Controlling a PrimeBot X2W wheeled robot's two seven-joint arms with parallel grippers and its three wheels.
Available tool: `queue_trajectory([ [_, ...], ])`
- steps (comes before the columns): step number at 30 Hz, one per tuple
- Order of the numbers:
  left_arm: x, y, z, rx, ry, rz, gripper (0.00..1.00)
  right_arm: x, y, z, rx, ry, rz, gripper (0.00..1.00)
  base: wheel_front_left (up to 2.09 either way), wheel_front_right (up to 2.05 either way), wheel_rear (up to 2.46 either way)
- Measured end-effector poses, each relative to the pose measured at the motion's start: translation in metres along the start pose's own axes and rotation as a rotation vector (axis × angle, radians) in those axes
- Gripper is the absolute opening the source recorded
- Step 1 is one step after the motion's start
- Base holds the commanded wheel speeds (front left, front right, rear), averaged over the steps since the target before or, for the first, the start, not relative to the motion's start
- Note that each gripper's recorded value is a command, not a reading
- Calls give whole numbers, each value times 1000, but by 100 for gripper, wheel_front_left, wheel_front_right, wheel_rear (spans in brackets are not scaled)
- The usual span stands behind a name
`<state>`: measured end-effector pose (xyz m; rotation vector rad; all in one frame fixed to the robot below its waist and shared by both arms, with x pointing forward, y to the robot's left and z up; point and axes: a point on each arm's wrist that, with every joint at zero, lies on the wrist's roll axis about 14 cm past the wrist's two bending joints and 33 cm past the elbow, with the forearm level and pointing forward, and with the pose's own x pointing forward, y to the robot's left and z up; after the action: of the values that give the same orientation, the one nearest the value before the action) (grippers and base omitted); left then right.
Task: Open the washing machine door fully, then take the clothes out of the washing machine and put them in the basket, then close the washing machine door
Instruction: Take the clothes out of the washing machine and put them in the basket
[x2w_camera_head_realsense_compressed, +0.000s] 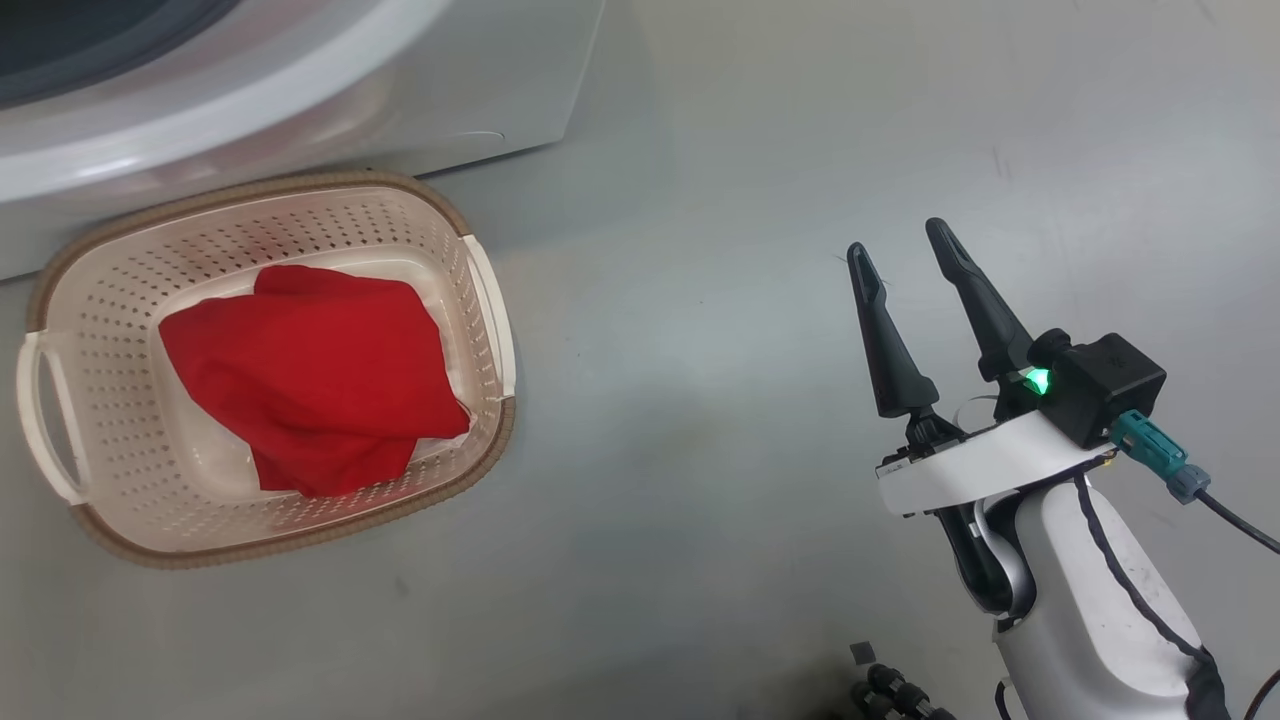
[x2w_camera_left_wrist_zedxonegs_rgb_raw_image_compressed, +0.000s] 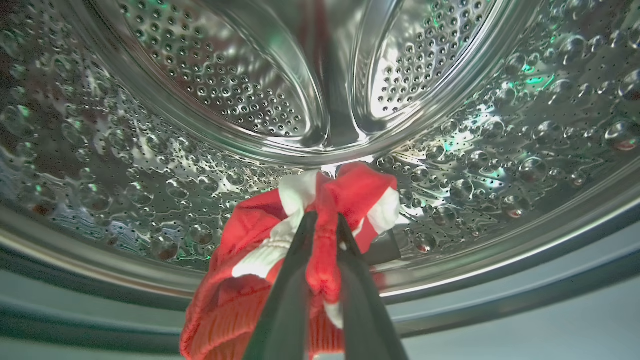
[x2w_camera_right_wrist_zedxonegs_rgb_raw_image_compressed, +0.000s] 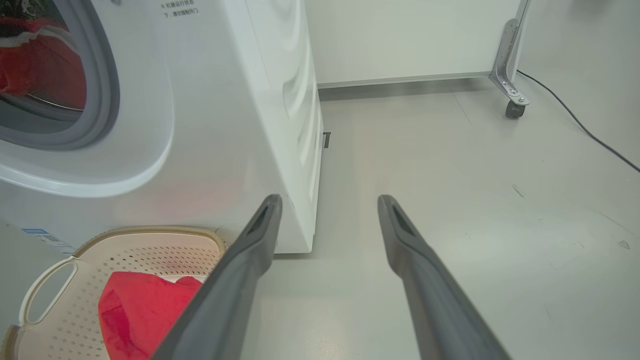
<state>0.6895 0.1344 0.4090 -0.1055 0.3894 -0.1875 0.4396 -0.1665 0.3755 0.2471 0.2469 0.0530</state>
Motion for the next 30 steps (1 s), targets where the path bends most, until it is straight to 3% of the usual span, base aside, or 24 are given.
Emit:
queue_trajectory([
  [18,-103,-1,15,-105,-325,60,0,-22,20,20,-17,-45,55,100,0,0,0],
  [30,-168,-34,35,-75,-495,22,0,-35,38,39,-25,-94,103,100,0,0,0],
])
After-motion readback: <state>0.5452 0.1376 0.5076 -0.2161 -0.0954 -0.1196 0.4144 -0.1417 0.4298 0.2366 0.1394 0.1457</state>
